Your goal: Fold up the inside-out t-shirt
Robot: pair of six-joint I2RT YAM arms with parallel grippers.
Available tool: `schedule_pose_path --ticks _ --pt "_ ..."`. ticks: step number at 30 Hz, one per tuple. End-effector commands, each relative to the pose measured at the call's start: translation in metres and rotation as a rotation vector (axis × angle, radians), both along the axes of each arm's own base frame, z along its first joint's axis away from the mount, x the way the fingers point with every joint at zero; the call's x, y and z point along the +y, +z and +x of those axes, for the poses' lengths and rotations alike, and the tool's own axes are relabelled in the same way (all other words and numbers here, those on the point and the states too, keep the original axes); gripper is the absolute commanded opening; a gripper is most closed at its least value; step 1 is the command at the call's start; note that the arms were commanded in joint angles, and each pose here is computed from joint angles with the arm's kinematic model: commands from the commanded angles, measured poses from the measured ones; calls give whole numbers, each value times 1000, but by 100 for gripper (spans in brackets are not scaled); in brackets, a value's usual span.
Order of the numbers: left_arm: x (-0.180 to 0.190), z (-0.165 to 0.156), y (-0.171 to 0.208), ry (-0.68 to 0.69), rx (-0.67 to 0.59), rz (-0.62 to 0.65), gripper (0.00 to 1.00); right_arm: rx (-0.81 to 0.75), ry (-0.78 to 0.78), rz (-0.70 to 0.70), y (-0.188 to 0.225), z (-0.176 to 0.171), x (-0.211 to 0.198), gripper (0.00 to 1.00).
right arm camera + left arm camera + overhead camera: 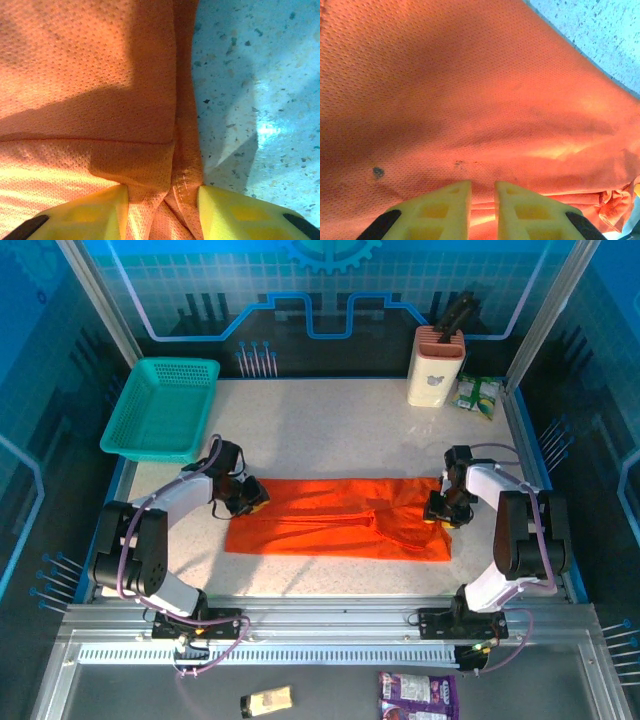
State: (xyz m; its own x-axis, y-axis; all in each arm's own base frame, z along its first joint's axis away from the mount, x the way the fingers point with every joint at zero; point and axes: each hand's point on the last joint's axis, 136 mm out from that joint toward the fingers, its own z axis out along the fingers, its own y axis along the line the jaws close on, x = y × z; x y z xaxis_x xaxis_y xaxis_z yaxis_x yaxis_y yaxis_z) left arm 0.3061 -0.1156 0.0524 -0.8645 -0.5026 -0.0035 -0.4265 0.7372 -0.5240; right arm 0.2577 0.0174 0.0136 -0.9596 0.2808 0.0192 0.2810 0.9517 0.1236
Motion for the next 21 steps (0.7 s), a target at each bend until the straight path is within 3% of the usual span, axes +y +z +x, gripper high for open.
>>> schedule_pose_path --ticks 1,9,21 --pt "-2 -4 7 15 10 -26 20 3 -23 -20 -3 -3 -6 44" --pt "-1 -3 11 18 1 -21 20 -105 5 -68 11 16 -15 53" --pt "-1 -4 17 20 -10 -25 20 -27 -23 26 -6 -5 -1 50"
